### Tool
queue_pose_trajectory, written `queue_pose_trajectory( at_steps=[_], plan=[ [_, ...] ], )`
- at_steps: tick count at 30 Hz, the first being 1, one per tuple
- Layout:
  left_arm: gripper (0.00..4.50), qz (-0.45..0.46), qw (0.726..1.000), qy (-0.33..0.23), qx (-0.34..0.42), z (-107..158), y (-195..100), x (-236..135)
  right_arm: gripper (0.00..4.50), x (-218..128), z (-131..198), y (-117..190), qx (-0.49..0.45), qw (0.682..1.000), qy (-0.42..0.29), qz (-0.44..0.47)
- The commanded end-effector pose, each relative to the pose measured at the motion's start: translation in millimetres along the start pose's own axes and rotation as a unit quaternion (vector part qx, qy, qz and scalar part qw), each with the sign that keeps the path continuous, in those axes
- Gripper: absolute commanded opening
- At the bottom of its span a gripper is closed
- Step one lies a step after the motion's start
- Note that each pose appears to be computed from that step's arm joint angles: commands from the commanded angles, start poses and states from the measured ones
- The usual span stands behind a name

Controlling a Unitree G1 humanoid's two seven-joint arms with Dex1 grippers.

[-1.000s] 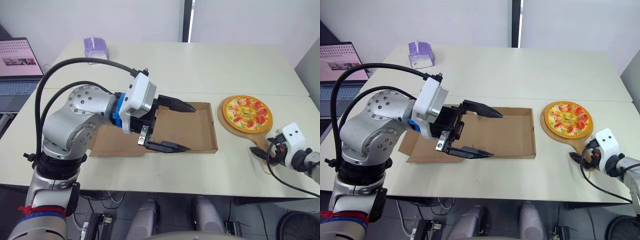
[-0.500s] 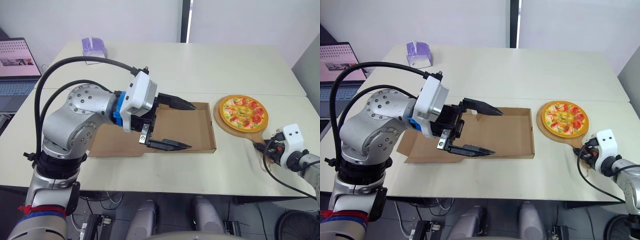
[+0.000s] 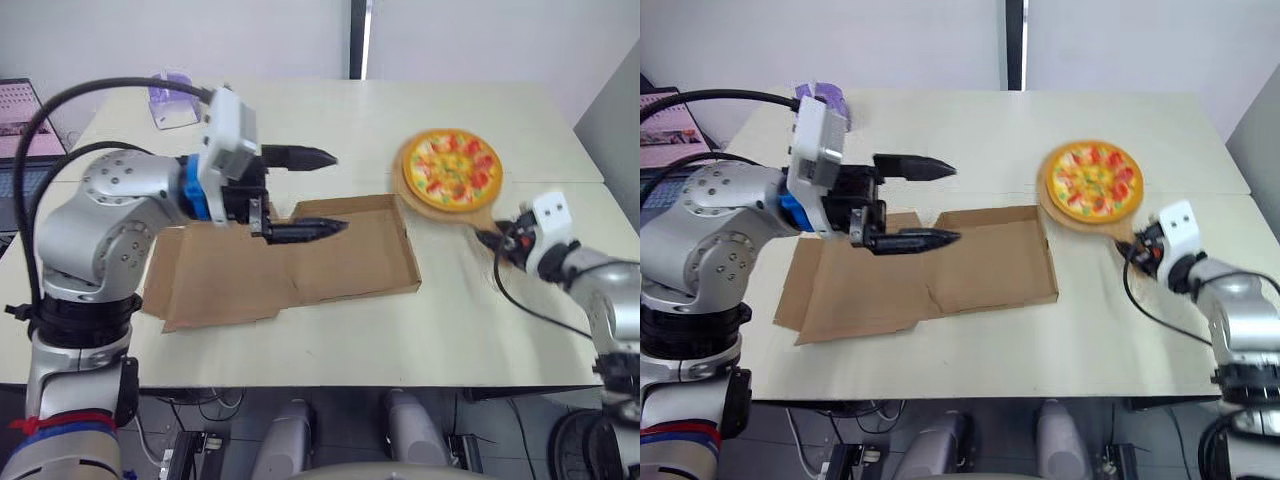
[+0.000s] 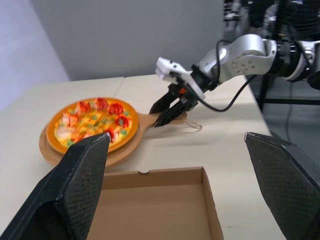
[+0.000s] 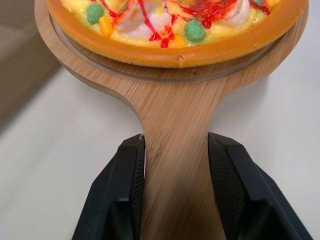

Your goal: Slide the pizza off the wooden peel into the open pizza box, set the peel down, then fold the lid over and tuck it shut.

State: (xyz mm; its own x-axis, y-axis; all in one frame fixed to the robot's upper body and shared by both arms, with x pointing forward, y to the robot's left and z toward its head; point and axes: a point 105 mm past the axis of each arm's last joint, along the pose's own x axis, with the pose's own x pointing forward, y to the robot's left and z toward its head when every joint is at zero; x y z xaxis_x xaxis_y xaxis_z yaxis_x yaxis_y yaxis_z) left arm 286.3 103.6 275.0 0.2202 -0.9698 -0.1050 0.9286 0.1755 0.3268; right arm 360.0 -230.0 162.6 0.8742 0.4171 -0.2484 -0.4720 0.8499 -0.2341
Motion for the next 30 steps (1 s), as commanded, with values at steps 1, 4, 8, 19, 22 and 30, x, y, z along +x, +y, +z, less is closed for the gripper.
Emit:
queue_pose_trajectory(
  at_steps=[1,4,8,19,22,30],
  plan=[
    [4.50,0.036,0.999,0.000,-0.002,14,7,-20,1.55,3,50,7,-0.079,0.993,-0.068,0.047],
    [4.50,0.058,0.998,0.013,-0.020,16,12,-36,1.55,13,61,13,-0.098,0.989,-0.077,0.076],
    [4.50,0.069,0.996,0.037,-0.030,16,11,-52,1.55,22,71,26,-0.124,0.981,-0.092,0.116],
    [4.50,0.065,0.993,0.092,-0.042,9,0,-70,1.55,26,77,46,-0.221,0.951,-0.145,0.163],
    [4.50,0.064,0.993,0.094,-0.039,9,0,-70,1.55,26,78,47,-0.235,0.945,-0.159,0.161],
    [4.50,0.059,0.993,0.092,-0.034,8,0,-67,1.55,25,68,45,-0.242,0.945,-0.153,0.157]
  ],
)
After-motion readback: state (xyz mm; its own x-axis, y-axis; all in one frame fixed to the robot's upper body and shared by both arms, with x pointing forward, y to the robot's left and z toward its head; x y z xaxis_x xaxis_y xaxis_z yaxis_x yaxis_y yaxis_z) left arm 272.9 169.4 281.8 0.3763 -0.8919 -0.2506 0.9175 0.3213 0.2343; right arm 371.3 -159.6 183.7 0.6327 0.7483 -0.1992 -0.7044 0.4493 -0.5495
